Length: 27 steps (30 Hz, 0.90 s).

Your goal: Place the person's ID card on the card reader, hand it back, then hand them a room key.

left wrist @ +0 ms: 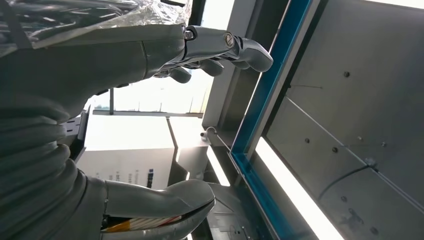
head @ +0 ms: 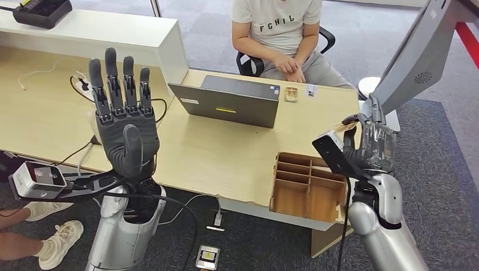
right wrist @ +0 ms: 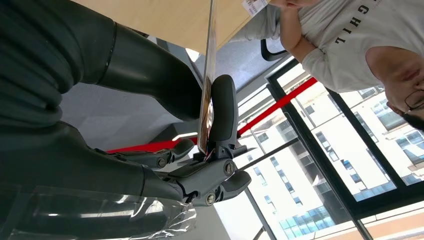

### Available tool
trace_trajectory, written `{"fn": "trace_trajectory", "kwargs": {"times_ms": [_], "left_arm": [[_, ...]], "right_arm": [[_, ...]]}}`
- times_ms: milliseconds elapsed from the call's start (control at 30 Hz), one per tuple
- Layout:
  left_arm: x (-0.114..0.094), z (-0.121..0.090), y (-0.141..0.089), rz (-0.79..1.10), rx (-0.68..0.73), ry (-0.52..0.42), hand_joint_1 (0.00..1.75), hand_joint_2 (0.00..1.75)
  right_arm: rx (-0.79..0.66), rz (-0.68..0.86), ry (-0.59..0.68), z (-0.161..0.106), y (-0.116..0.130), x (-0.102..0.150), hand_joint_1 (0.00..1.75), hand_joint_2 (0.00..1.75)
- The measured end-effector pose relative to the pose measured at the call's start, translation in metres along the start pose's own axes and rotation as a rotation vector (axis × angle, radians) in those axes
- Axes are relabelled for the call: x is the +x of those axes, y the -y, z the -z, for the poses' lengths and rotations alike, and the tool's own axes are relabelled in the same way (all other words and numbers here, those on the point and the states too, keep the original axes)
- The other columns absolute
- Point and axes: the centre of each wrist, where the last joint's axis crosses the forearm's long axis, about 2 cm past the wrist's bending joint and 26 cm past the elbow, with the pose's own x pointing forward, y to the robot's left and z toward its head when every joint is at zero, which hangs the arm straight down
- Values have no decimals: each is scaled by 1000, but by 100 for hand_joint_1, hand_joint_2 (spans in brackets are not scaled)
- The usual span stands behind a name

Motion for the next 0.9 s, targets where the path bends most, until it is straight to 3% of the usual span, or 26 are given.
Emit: {"fn": "trace_trajectory", "kwargs": {"times_ms": [467, 900], "left_arm": [[-9, 1, 2, -55, -10, -9, 0, 175], [-16, -3, -1, -97, -20, -30, 0, 175]], "right_arm": [[68, -216, 18, 68, 15, 3, 175, 175], [105, -315, -24, 92, 21, -9, 175, 175]]}}
